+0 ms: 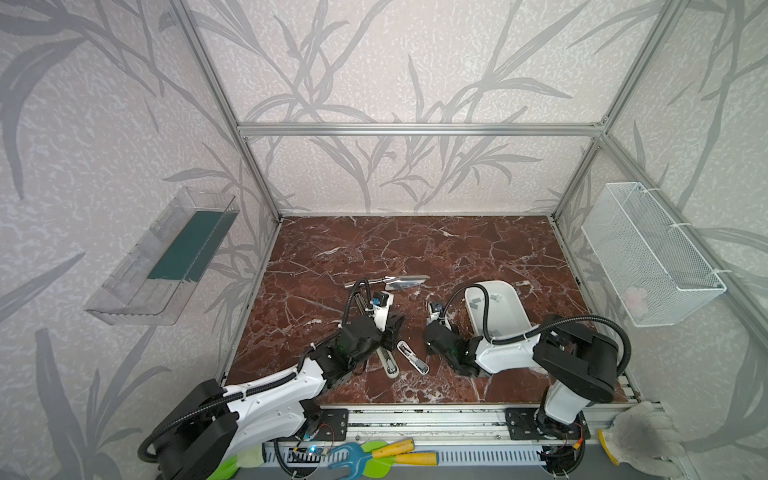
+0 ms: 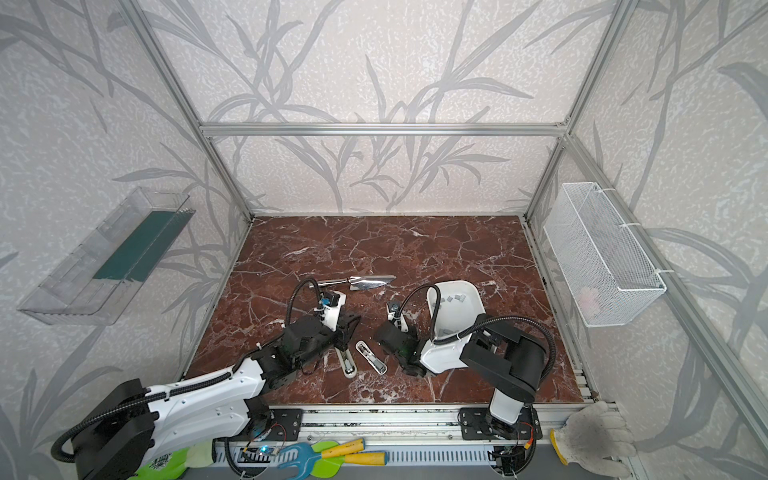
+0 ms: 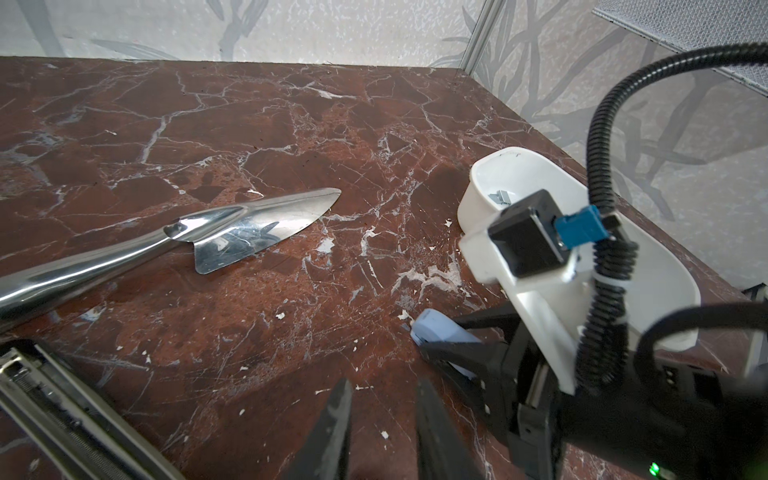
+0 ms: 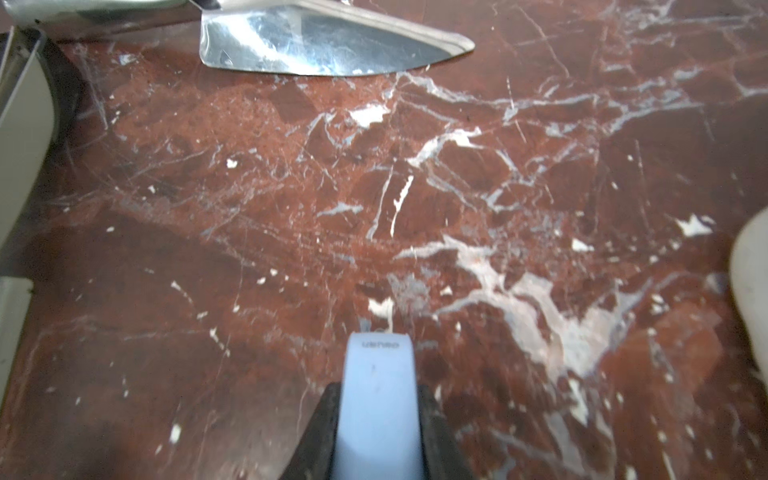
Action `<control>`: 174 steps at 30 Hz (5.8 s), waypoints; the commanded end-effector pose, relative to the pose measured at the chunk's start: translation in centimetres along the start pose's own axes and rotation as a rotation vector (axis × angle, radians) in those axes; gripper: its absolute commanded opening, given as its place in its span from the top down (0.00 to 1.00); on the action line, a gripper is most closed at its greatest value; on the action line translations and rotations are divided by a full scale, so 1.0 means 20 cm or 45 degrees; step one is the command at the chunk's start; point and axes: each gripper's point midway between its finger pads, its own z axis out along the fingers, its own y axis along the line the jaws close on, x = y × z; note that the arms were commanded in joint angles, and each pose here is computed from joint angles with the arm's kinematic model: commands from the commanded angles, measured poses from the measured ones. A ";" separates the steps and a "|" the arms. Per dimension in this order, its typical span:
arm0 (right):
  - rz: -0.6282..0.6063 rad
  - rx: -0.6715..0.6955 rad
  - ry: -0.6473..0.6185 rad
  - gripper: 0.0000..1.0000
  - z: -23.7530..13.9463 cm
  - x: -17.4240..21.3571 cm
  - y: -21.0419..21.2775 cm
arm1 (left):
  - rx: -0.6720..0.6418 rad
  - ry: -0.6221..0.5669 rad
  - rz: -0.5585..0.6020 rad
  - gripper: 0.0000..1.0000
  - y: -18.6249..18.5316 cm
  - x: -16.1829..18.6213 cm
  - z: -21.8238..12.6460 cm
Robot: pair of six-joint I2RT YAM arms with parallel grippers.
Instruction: Load the staples into the stapler
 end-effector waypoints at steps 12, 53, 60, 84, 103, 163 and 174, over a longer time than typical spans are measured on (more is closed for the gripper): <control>-0.229 -0.073 0.032 0.79 0.27 -0.08 -0.05 | -0.196 -0.013 -0.242 0.26 0.28 -0.01 -0.12; -0.460 -0.711 -0.103 0.55 -0.65 0.25 0.32 | -0.411 -0.134 -0.347 0.01 0.41 -0.15 -0.26; -0.510 -0.680 -0.096 0.57 -0.56 0.25 0.41 | -0.304 -0.097 -0.305 0.03 0.33 -0.14 -0.20; -0.548 -0.586 -0.054 0.73 -0.44 0.33 0.40 | -0.185 -0.057 -0.315 0.03 0.25 -0.13 -0.13; -0.293 -0.314 -0.125 0.88 -0.28 0.18 0.22 | -0.047 0.027 -0.344 0.09 0.07 -0.06 0.01; -0.234 -0.322 -0.133 0.89 -0.22 0.15 0.29 | 0.455 0.159 -0.087 0.58 -0.48 0.22 0.27; -0.227 -0.329 -0.165 0.84 -0.27 0.10 0.28 | 0.534 0.199 0.051 0.64 -0.60 0.34 0.27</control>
